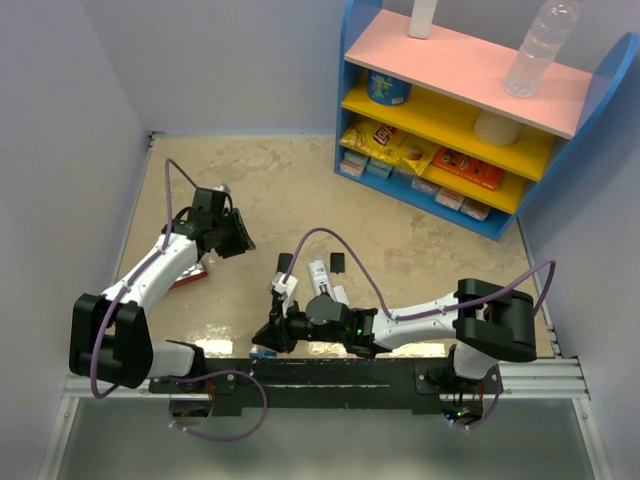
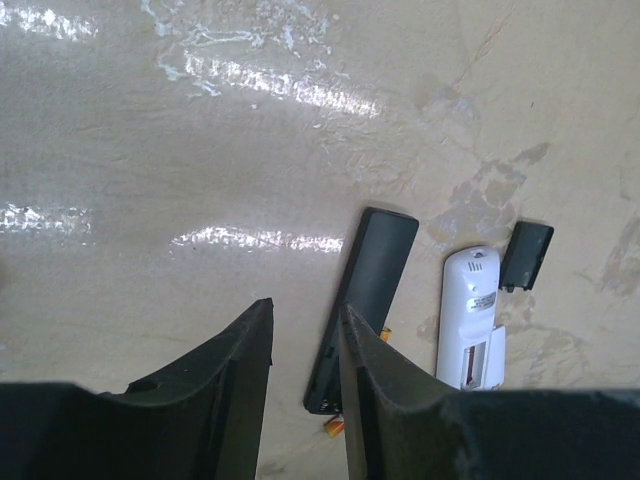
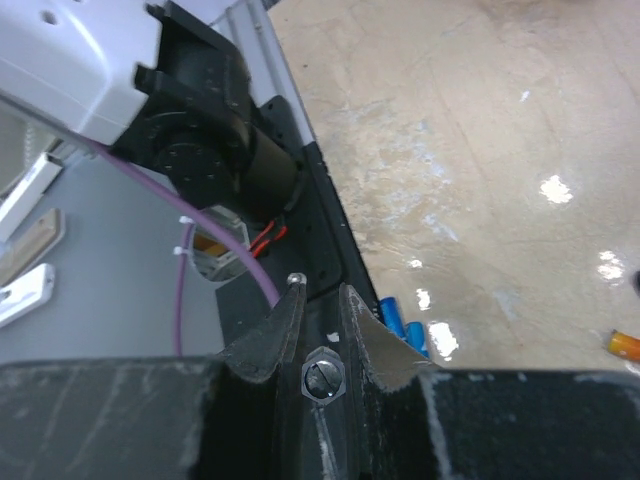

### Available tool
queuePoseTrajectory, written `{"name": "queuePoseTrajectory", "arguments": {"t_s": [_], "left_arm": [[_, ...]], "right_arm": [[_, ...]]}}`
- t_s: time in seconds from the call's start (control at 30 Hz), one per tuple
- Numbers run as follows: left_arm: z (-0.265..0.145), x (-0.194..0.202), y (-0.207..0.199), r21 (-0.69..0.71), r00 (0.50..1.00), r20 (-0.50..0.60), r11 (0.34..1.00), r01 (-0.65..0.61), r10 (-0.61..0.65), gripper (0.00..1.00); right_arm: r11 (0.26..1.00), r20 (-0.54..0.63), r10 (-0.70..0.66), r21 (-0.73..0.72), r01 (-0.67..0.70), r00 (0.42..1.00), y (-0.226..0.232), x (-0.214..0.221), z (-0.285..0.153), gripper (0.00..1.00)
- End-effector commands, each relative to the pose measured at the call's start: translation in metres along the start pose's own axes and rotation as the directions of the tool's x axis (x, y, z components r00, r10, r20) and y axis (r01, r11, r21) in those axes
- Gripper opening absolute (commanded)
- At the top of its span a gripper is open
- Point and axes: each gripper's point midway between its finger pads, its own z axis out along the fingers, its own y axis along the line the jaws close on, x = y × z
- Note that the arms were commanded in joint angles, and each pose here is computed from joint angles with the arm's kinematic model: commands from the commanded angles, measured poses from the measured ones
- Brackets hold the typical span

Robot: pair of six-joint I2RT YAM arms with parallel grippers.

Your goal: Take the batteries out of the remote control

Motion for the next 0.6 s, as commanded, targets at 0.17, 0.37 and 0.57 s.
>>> {"name": "queuePoseTrajectory", "arguments": {"t_s": [0.17, 0.37, 0.57], "left_arm": [[-0.005, 0.003, -0.002, 0.063, 1.0, 0.001, 0.998, -0.016, 0.016, 0.38], [-0.007, 0.008, -0.007, 0.1, 1.0, -0.006, 0.995, -0.003, 0.004, 0.37], [-0.003, 0.018, -0.002, 0.103, 1.0, -0.018, 0.995, 0.011, -0.009, 0.37]], "right_arm": [[0.994, 0.05, -0.062, 0.098, 0.057, 0.997, -0.018, -0.013, 0.013, 0.0], [0.981, 0.076, -0.08, 0.184, 0.065, 0.994, -0.038, -0.017, 0.011, 0.0], [0.971, 0.103, -0.084, 0.231, 0.058, 0.991, -0.056, -0.033, 0.001, 0.0]]}}
